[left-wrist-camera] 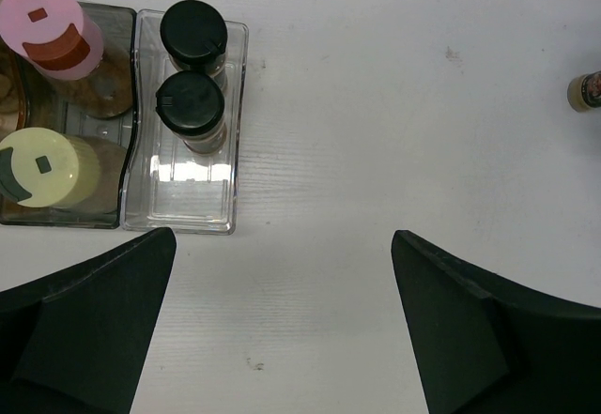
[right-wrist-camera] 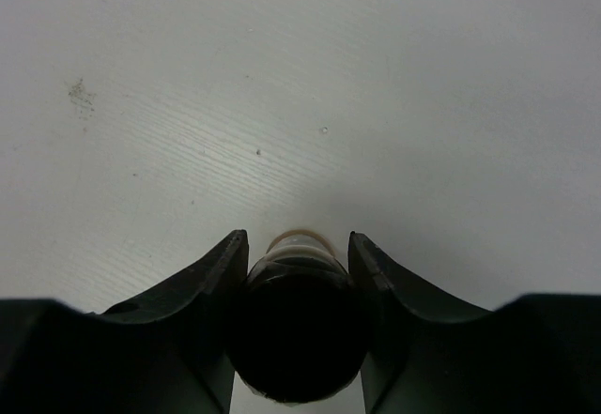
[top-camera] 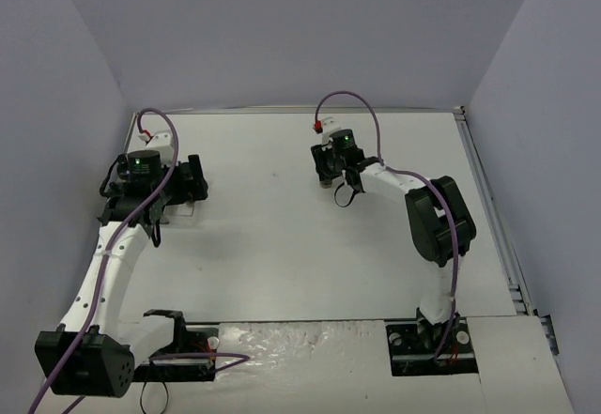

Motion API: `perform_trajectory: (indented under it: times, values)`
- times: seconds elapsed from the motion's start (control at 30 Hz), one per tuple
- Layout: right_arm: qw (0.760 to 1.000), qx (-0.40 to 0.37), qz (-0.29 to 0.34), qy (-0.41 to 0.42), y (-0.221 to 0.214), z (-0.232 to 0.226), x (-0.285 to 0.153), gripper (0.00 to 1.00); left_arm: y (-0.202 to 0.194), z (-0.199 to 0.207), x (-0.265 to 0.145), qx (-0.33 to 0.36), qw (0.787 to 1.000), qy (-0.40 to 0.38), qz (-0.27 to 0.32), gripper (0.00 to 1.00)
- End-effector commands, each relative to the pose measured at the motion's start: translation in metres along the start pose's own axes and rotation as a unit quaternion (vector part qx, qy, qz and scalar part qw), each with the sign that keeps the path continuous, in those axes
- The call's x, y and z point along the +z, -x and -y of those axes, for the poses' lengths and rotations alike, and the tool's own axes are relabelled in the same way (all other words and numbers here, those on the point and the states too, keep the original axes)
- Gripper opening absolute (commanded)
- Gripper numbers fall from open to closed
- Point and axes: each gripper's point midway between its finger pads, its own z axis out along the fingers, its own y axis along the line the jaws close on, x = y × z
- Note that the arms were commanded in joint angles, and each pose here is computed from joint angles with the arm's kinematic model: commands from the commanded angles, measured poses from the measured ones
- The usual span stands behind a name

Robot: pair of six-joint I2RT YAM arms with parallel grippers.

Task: Organize the condiment bottles

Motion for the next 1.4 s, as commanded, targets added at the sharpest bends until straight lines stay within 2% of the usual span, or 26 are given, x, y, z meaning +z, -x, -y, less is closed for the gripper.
perform_trajectory:
  times: [0.0,0.13,0.33,0.57,0.67,0.77,1.0,1.13,1.2,1.37]
  values:
    - [0.998,-0.030,0.050,0.022,0.030,-0.026,-0.018,0.24,0.029,0.006,-0.005,0.002,0.999,-0.011,0.042,0.97]
    - [0.994,-0.057,0.057,0.073,0.028,-0.082,-0.033,0.18,0.028,0.005,-0.005,0.001,0.999,-0.008,0.041,0.97]
    - [0.980,-0.100,0.063,0.157,0.021,-0.184,-0.052,0.17,0.028,0.005,-0.004,-0.002,0.999,-0.011,0.042,0.97]
    - [0.973,-0.127,0.051,0.188,0.010,-0.235,-0.050,0.20,0.026,0.006,-0.002,-0.004,0.999,-0.015,0.037,0.97]
    - [0.972,-0.129,0.047,0.190,0.006,-0.241,-0.048,0.32,0.026,0.008,-0.002,-0.004,0.999,-0.022,0.038,0.97]
    - [0.973,-0.128,0.042,0.189,0.003,-0.241,-0.048,0.51,0.025,0.012,-0.002,-0.006,0.999,-0.033,0.038,0.97]
    - [0.973,-0.129,0.054,0.185,0.015,-0.239,-0.064,0.79,0.025,0.023,0.000,-0.010,0.998,-0.059,0.037,0.97]
    - [0.975,-0.126,0.069,0.172,0.029,-0.226,-0.090,0.88,0.023,0.031,0.000,-0.002,0.997,-0.068,0.034,0.97]
    - [0.977,-0.121,0.082,0.152,0.039,-0.208,-0.117,0.94,0.020,0.039,0.001,0.003,0.997,-0.072,0.027,0.97]
    - [0.983,-0.091,0.120,0.107,0.050,-0.161,-0.174,1.00,0.015,0.063,0.002,0.012,0.996,-0.086,0.012,0.97]
